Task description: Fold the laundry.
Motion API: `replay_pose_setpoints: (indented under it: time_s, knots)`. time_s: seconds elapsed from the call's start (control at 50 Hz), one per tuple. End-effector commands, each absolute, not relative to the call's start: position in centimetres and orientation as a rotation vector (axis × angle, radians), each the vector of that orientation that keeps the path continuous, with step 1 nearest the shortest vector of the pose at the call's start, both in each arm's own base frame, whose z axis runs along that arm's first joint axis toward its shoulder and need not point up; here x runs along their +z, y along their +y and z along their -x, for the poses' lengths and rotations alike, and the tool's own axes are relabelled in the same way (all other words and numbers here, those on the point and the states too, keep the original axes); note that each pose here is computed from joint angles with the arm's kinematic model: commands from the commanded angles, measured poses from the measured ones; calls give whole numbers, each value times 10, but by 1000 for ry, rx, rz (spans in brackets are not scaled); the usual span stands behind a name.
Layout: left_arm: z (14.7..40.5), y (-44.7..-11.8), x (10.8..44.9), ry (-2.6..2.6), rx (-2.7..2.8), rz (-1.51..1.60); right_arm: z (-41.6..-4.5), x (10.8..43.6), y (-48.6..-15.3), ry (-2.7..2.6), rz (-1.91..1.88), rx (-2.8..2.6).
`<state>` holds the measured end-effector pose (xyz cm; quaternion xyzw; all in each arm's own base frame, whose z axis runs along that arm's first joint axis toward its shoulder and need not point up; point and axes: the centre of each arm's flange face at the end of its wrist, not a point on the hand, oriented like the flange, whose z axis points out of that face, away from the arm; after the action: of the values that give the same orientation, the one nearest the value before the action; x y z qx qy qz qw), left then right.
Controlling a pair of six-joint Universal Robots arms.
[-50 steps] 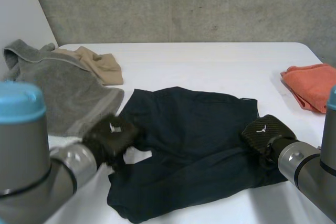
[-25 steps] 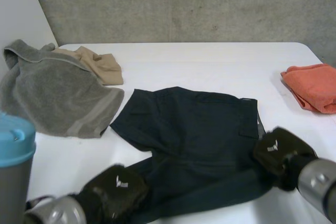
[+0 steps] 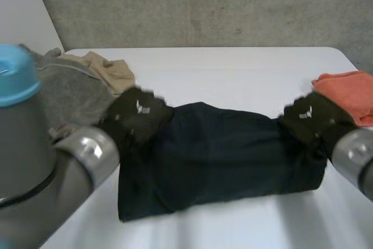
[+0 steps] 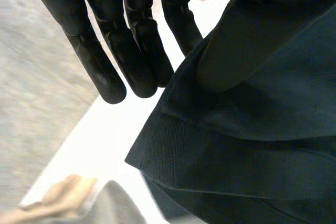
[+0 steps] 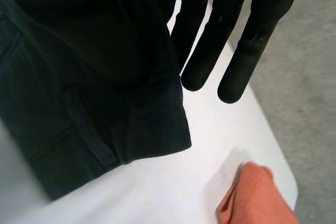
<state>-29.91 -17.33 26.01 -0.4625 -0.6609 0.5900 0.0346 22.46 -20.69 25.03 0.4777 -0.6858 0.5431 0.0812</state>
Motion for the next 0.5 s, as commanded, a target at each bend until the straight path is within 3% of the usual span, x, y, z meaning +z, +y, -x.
replay_pose_setpoints:
  time_s: [0.02,0.22,0.34,0.44,0.5]
  knots:
    - [339,-233,229,-1925,2005,1583,-244,225,-255,-2049,-1386,1660]
    - [383,-317,187,-1846,2256,1587,-271,184,-345,-1908,-1175,1731]
    - [399,-345,177,-1711,2413,1512,-280,160,-383,-1868,-1095,1729]
    - [405,-343,182,-1667,2444,1480,-291,172,-382,-1829,-1084,1796]
    - [408,-334,186,-1662,2435,1481,-291,196,-375,-1813,-1053,1846]
